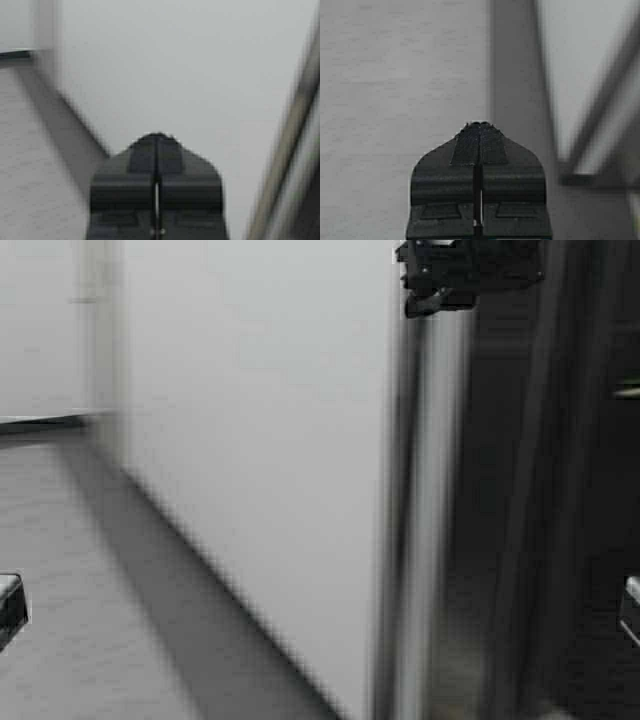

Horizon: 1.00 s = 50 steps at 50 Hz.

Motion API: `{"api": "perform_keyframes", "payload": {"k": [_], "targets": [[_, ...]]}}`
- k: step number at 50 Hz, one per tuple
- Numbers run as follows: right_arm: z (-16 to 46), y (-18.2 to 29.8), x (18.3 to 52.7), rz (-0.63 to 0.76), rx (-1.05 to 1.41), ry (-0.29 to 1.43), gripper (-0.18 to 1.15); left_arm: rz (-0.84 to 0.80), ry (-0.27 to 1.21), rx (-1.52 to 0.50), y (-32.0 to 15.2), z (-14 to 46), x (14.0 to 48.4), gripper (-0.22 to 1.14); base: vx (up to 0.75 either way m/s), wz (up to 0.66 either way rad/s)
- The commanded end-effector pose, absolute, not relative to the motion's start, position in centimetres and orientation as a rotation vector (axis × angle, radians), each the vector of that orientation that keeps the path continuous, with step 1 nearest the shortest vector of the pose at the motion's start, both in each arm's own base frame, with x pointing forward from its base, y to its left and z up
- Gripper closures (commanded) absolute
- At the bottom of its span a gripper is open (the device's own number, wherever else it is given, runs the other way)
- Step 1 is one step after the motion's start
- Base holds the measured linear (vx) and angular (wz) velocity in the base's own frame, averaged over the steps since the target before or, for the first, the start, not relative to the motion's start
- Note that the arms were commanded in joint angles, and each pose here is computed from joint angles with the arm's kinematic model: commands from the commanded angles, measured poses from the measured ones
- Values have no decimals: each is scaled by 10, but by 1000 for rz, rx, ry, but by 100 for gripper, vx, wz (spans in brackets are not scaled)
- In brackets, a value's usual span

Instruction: Navigate to elevator, push the call button, then enter the elevator

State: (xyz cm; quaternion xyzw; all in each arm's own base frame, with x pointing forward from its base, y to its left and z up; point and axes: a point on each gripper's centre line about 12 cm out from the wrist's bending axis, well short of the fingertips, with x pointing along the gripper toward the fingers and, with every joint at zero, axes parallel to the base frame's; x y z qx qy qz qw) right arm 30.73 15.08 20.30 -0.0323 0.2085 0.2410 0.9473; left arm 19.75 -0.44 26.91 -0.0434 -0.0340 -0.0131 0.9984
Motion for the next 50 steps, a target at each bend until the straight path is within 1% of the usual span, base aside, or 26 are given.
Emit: {"api": "perform_keyframes", "payload": {"k": [1, 15, 40, 46, 50], "targets": [[220, 154, 314, 495, -47, 367, 91, -36, -84, -92, -6, 273, 197, 89, 51, -80], [223, 158, 313, 499, -29, 362, 91, -124, -81, -56, -23, 274, 198, 89, 51, -73], [224, 158, 314, 500, -30, 355, 91, -125, -93, -66, -23, 275, 195, 89, 48, -56], [226, 159, 315, 505, -24, 341, 91, -126, -126, -78, -22, 281, 189, 89, 47, -64], [227, 159, 315, 507, -22, 334, 91, -125, -121, -79, -22, 276, 185, 89, 48, -64]]}}
